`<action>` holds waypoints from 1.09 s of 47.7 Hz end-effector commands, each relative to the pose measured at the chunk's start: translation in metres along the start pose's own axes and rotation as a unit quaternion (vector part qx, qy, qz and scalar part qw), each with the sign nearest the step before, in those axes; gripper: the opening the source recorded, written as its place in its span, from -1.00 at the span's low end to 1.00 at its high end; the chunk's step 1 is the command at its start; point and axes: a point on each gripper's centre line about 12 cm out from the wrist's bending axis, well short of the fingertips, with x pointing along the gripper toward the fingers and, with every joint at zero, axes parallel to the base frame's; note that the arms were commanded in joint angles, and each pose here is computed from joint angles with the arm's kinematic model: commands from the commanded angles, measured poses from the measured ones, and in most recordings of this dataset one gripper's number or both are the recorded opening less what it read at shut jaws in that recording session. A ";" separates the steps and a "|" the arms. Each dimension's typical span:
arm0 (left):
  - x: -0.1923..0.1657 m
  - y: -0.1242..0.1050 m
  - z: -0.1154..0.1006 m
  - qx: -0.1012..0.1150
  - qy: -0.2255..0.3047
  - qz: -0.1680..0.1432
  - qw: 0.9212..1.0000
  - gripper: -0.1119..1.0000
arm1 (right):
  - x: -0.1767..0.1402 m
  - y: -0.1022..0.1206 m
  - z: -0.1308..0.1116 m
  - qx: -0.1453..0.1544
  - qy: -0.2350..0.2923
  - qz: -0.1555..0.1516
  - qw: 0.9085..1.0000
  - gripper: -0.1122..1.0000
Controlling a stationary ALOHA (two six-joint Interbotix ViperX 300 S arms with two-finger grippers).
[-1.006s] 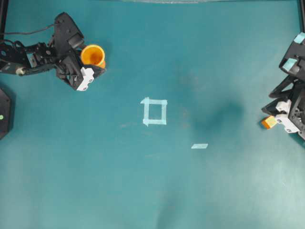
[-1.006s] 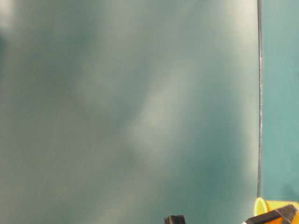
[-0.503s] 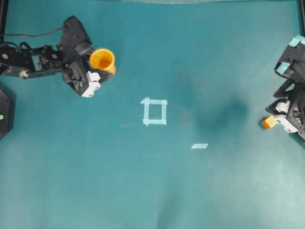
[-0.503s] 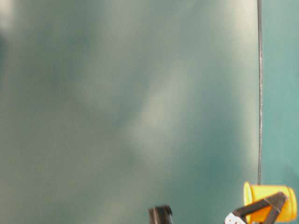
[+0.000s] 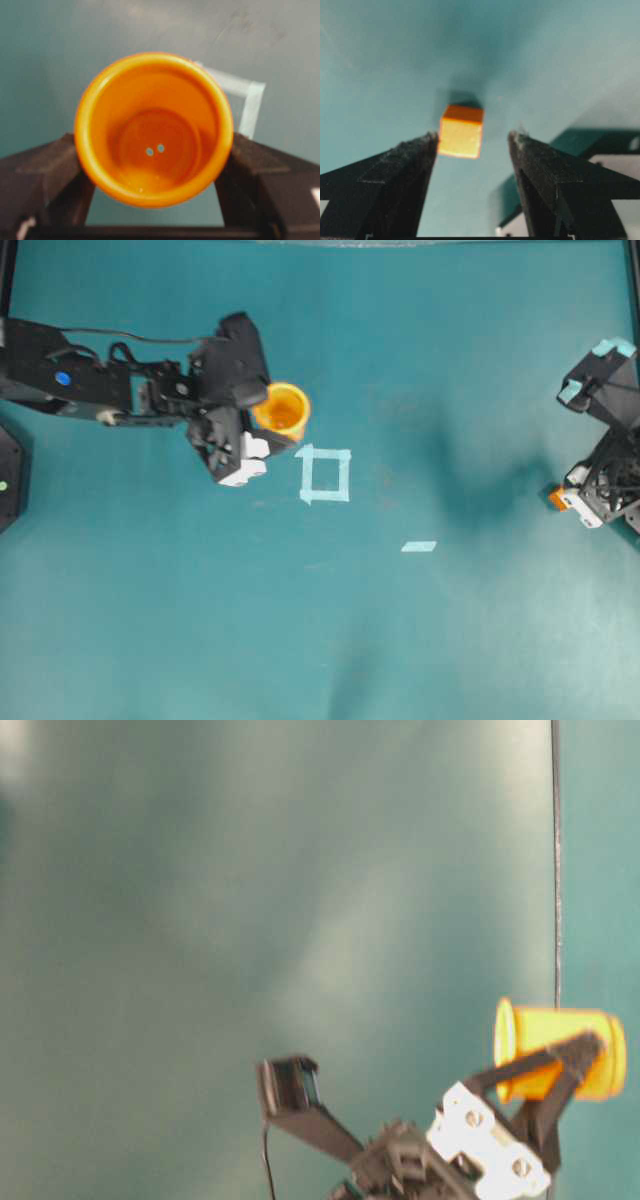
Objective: Hold the block with right arm and the cup with left arm, then put the block into the cup.
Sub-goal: 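Lift the cup with the left gripper and carry it over the tape square, then lift the cube with the right gripper and move it above the cup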
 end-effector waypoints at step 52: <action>0.015 -0.030 0.045 0.029 -0.043 -0.029 0.998 0.43 | 0.010 0.049 0.025 -0.002 -0.056 0.048 0.997 -0.10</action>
